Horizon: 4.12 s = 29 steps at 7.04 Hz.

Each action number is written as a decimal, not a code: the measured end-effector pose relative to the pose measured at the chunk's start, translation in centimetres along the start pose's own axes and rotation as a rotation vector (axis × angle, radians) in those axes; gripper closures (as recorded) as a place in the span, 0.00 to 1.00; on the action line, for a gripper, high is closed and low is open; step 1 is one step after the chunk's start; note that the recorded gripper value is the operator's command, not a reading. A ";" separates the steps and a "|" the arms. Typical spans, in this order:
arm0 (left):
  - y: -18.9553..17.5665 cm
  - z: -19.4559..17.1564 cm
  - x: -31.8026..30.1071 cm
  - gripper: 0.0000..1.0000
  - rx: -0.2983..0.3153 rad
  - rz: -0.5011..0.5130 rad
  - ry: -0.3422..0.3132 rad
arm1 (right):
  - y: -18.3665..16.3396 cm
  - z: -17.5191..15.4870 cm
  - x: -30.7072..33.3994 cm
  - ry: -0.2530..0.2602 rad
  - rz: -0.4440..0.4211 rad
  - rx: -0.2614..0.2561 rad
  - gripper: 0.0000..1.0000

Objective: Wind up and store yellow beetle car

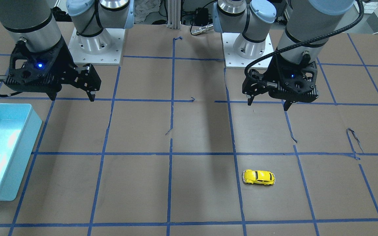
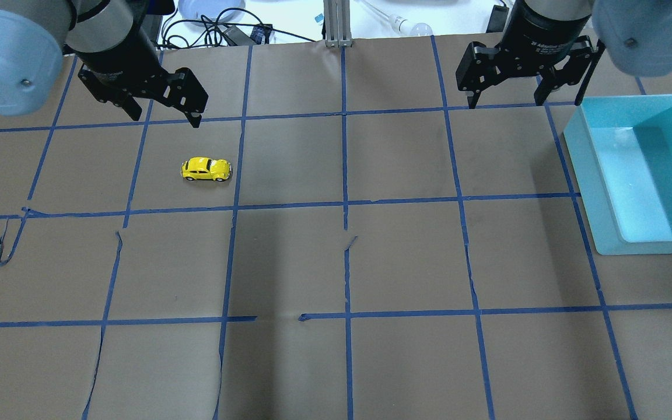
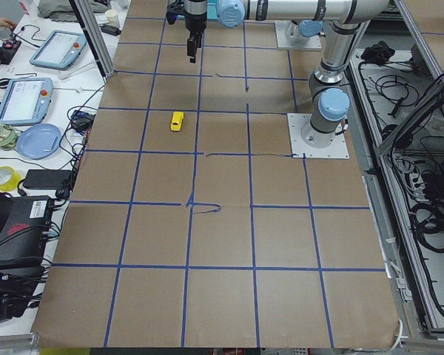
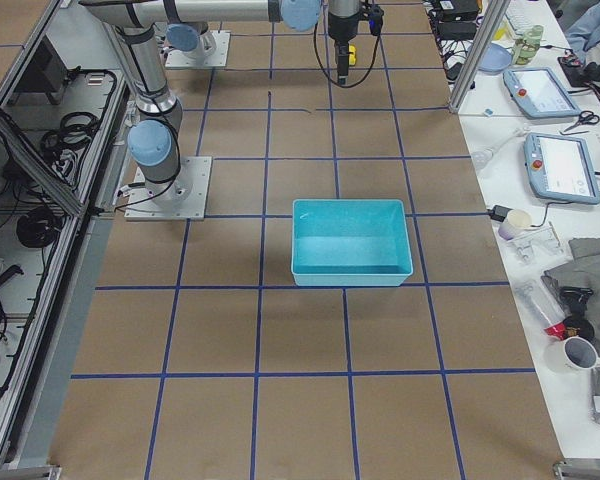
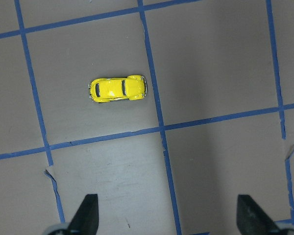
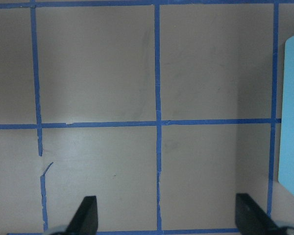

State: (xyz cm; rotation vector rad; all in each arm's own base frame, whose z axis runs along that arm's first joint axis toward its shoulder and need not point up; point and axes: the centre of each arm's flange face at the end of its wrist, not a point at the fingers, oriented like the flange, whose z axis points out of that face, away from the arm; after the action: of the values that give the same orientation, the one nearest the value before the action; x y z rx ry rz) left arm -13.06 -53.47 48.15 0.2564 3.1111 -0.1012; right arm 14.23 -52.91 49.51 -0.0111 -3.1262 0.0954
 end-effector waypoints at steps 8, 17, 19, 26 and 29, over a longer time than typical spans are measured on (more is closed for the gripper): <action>0.5 -0.3 0.8 0.00 0.005 0.018 0.005 | 0.0 0.1 -0.1 -0.003 0.001 -0.002 0.00; 0.4 -0.1 0.9 0.00 0.002 0.008 0.004 | -0.1 0.3 0.0 -0.003 0.002 -0.005 0.00; -0.5 1.2 0.8 0.00 -0.004 -0.117 0.007 | -0.1 0.3 0.0 -0.003 0.001 -0.006 0.00; -5.7 10.1 -0.4 0.00 -0.033 -0.939 -0.001 | -0.1 0.4 -0.1 -0.006 -0.001 -0.008 0.00; -6.5 16.1 -2.5 0.00 -0.025 -1.132 0.002 | -0.2 0.5 -0.2 -0.012 -0.001 -0.010 0.00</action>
State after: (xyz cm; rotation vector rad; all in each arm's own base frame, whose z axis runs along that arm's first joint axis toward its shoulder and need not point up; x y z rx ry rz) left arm -11.49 -61.35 32.50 -1.4690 2.7981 -0.0642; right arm 14.39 -53.13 49.03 -0.0095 -3.1383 0.0804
